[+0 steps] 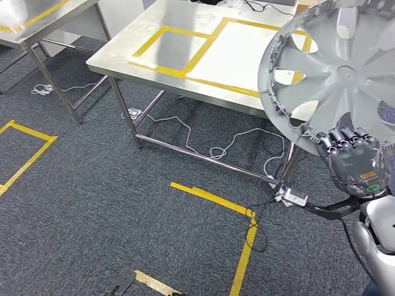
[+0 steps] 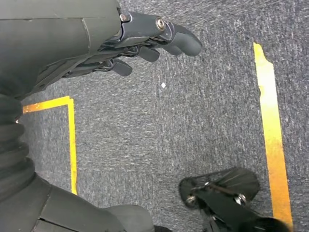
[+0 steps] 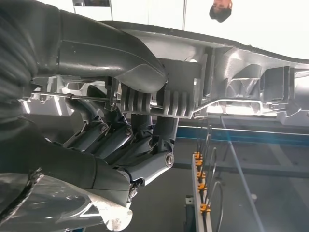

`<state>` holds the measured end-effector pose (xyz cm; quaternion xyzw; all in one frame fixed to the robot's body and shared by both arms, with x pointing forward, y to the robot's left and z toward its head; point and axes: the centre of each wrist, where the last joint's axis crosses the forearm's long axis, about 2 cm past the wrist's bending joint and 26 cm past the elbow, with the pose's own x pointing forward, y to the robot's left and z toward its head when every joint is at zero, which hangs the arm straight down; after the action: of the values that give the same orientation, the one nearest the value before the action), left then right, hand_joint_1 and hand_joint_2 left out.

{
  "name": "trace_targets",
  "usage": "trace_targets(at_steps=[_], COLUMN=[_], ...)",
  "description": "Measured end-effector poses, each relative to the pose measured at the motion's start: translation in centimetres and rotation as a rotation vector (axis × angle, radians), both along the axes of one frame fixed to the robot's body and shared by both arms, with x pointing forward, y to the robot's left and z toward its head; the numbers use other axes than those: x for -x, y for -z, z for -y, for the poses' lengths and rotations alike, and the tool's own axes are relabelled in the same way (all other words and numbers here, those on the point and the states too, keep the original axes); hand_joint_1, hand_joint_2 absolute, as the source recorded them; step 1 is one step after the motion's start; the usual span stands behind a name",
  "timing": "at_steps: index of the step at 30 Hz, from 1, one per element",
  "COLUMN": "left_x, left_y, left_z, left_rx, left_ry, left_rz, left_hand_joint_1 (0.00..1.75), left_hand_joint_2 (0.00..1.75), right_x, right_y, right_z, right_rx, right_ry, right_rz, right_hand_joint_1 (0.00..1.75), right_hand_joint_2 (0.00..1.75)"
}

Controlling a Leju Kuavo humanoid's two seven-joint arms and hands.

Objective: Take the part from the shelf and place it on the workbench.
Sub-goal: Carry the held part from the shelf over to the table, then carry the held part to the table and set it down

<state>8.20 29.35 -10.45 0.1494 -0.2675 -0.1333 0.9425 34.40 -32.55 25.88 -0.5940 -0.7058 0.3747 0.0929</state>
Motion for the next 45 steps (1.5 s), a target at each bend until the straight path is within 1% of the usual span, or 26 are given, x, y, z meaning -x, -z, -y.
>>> trace_targets(at_steps=[45], left_x=[0.25], left_y=[0.05], left_z=[-0.01], left_rx=[-0.004], left_ry=[0.001], left_rz=[-0.015], left_hand_joint_1=[0.0], left_hand_joint_2=[1.75], right_x=[0.13], right_y=[0.73], right_z=[0.0], right_rx=[-0.003], right_ry=[-0.004], right_rz=[-0.026], right_hand_joint_1=[1.75], right_hand_joint_2=[1.75])
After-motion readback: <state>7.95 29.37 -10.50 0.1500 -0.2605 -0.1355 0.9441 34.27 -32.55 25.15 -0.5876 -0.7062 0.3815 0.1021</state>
